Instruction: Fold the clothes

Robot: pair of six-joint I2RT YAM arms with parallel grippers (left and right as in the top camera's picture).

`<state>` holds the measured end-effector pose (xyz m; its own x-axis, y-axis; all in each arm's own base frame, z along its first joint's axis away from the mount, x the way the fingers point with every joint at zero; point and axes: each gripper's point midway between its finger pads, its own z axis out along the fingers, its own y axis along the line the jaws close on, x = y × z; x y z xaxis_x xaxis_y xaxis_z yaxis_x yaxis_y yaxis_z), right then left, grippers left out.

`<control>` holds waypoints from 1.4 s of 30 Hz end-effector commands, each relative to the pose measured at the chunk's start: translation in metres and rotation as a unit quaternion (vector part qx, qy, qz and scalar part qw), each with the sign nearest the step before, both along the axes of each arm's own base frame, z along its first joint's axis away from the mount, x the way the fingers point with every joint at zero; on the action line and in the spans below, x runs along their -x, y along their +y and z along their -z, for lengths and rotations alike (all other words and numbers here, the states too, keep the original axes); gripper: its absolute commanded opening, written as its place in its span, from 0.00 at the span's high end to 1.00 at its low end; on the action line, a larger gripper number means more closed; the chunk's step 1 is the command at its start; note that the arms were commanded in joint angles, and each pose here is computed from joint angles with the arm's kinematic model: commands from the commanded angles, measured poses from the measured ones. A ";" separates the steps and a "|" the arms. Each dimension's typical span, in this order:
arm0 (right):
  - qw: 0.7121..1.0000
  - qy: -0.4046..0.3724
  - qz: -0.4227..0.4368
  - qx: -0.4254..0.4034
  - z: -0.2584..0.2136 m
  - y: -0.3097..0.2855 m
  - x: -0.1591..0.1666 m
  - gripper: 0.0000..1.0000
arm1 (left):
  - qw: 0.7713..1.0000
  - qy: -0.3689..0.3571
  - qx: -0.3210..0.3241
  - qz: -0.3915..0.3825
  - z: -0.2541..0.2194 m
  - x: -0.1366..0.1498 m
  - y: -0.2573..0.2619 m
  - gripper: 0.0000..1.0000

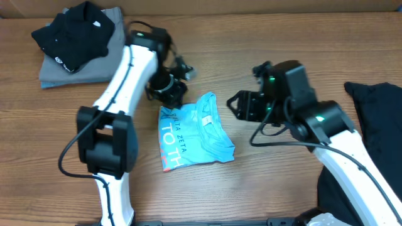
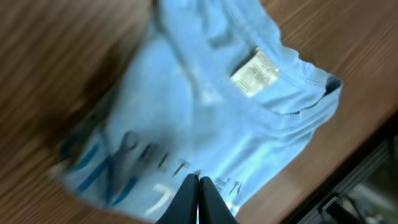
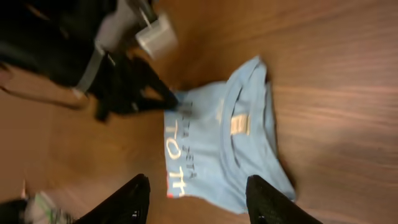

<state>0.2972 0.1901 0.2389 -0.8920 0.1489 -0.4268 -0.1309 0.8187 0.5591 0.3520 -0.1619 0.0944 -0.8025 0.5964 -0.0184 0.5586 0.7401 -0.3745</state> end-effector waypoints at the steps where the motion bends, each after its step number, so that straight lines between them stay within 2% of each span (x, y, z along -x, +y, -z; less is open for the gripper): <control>1: 0.998 -0.031 0.061 -0.011 -0.025 -0.024 -0.009 0.46 | 0.999 -0.007 -0.043 0.020 0.017 0.011 -0.001 0.96; 9: 0.995 -0.035 0.093 -0.018 -0.031 -0.046 -0.015 0.46 | 0.999 0.006 -0.049 0.017 0.087 0.035 0.005 0.96; 11: 0.995 -0.036 0.093 -0.018 -0.031 -0.046 -0.015 0.46 | 0.998 0.000 -0.065 -0.006 0.097 0.032 0.011 0.96; 15: 0.995 -0.022 0.093 -0.013 -0.024 -0.046 -0.014 0.45 | 0.974 -0.033 -0.149 -0.169 0.114 0.005 0.049 0.95; 19: 0.995 0.058 0.080 0.008 0.011 -0.040 -0.004 0.43 | 0.926 0.002 -0.164 -0.339 0.114 -0.004 0.082 0.93; 21: 0.992 0.100 0.070 0.018 0.031 -0.035 0.001 0.43 | 0.914 0.025 -0.152 -0.375 0.114 -0.003 0.090 0.92; 23: 0.988 0.143 0.052 0.021 0.051 -0.024 0.004 0.44 | 0.913 0.046 -0.120 -0.387 0.111 -0.004 0.088 0.92; 28: 0.977 0.213 -0.007 0.000 0.092 0.022 0.006 0.47 | 0.928 0.081 -0.038 -0.362 0.092 -0.005 0.069 0.91; 36: 0.957 0.288 0.015 -0.012 0.154 0.081 0.001 0.56 | 0.951 0.073 -0.035 -0.299 0.047 -0.006 0.050 0.87; 38: 0.950 0.310 0.030 -0.008 0.169 0.087 0.003 0.55 | 0.952 0.058 -0.040 -0.296 0.033 -0.011 0.051 0.86; 42: 0.936 0.350 0.049 0.007 0.196 0.090 0.011 0.39 | 0.953 0.009 -0.059 -0.297 0.003 -0.027 0.061 0.80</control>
<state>0.2878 0.2762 0.0551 -0.9663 0.1783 0.1857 0.2493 0.8283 0.5017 0.3599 -0.1095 0.0583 -0.9876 0.0080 0.1565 -0.0425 0.9475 -0.3168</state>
